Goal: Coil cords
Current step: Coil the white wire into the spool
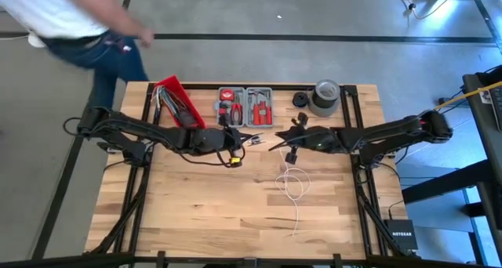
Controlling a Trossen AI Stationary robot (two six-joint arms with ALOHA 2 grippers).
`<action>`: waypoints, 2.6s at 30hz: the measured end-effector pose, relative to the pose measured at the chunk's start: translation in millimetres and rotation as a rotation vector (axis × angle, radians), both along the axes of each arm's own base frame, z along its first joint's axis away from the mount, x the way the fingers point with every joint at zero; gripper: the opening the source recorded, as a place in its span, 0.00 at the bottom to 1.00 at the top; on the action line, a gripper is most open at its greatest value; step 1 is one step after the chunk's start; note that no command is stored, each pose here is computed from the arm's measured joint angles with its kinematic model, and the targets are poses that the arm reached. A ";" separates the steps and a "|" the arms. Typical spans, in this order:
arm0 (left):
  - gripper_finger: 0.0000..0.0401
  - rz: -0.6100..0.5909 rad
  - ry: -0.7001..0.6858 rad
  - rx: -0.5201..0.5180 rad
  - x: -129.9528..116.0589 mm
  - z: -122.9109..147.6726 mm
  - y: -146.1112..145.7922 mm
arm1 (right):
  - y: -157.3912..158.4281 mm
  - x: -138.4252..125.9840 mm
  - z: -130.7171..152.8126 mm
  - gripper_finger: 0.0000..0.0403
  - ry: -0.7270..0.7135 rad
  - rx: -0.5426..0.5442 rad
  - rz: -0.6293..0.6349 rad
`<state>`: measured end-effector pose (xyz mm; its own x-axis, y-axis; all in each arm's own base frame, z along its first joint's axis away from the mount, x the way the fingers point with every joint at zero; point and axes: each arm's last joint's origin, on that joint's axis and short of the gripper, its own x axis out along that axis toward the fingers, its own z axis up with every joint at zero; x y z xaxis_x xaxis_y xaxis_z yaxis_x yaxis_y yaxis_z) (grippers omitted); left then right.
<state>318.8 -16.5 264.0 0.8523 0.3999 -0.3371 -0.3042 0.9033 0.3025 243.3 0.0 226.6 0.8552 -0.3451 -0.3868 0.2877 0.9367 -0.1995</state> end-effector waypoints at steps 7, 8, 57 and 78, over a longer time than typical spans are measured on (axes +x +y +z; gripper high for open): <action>0.00 0.054 -0.005 -0.020 11.2 -13.2 13.5 | 5.3 7.8 12.0 0.01 -0.170 0.137 0.138; 0.00 0.059 -0.008 -0.022 12.8 -14.9 14.7 | 5.8 9.9 10.3 0.01 -0.173 0.147 0.147; 0.00 -0.070 -0.209 -0.116 22.5 -2.5 1.8 | 5.3 42.4 -38.9 0.32 -0.075 0.112 0.100; 0.00 -0.058 -0.229 -0.102 22.5 -0.1 0.8 | 9.5 3.4 -83.4 0.43 0.102 0.209 0.263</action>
<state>341.3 -15.7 264.0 0.9317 0.3219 -0.1684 -0.3010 0.9435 0.1383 246.8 9.5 143.2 0.8576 -0.0226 -0.5138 0.0195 0.9997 -0.0113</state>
